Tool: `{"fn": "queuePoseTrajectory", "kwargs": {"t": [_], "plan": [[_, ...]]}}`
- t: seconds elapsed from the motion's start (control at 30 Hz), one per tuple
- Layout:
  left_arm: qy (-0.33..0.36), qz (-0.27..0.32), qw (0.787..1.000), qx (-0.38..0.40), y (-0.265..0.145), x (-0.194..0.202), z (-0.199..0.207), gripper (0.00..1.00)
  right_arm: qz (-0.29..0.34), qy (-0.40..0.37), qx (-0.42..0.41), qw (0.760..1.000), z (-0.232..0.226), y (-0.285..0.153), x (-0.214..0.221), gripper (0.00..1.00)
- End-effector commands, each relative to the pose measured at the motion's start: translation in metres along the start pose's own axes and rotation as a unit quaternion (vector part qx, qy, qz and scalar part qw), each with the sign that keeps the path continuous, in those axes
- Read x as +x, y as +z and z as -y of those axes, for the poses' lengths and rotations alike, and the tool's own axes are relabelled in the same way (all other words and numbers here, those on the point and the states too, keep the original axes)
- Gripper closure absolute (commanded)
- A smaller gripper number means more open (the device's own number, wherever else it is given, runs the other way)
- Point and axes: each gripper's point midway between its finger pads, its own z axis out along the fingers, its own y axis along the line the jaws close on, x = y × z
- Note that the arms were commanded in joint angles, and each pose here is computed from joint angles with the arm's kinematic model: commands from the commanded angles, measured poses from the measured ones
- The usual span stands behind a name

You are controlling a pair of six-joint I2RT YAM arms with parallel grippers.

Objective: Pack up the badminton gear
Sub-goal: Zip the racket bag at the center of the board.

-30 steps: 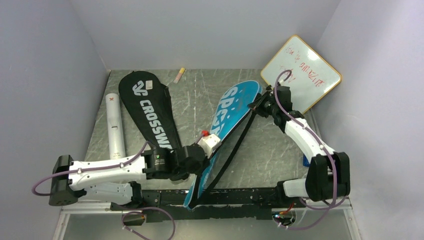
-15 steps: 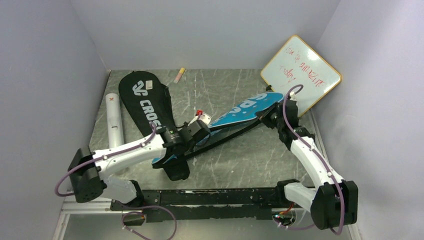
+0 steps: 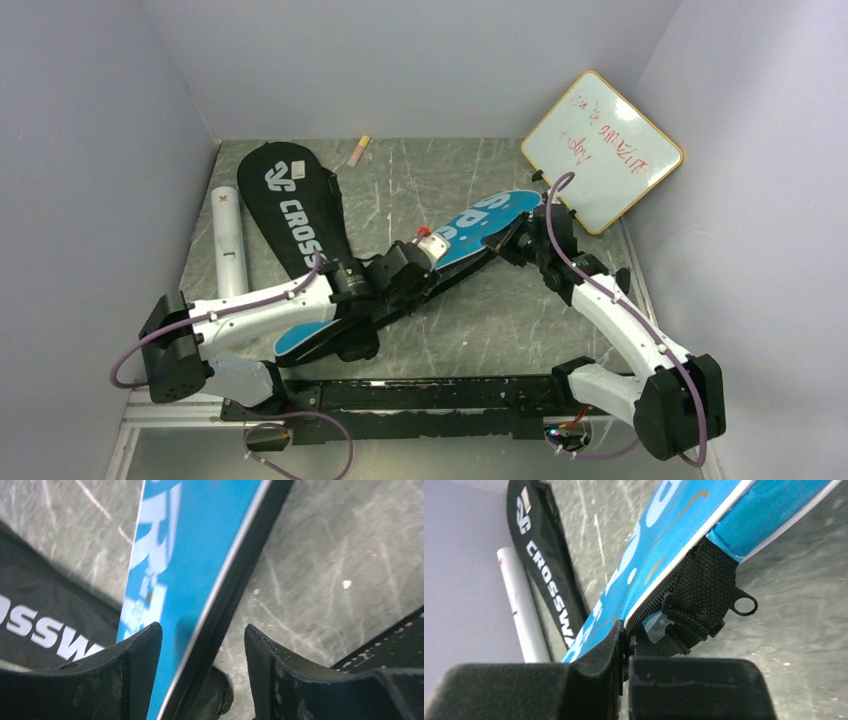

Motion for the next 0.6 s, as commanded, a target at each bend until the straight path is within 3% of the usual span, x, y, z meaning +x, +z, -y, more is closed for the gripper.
{"fn": "queuePoseTrajectory", "kwargs": {"t": [0.0,0.23,0.37,0.5,0.57], "plan": [[0.023,0.053,0.998,0.04,-0.003,-0.027,0.033,0.36,0.004,-0.004,-0.051,0.999,-0.051,-0.01,-0.008,1.0],[0.053,0.05,0.997,-0.005,0.006,-0.025,0.041,0.37,0.0,0.018,-0.026,0.999,-0.051,-0.007,-0.008,1.0],[0.056,0.022,0.996,-0.065,0.008,-0.017,0.022,0.56,0.0,0.018,-0.03,0.999,-0.054,-0.007,-0.009,1.0],[0.074,-0.004,0.992,-0.102,0.011,-0.004,0.009,0.62,0.003,0.018,-0.035,0.999,-0.056,-0.008,-0.01,1.0],[0.086,-0.029,0.99,-0.111,0.013,0.002,0.006,0.91,0.008,0.016,-0.033,0.999,-0.054,-0.008,-0.011,1.0]]}}
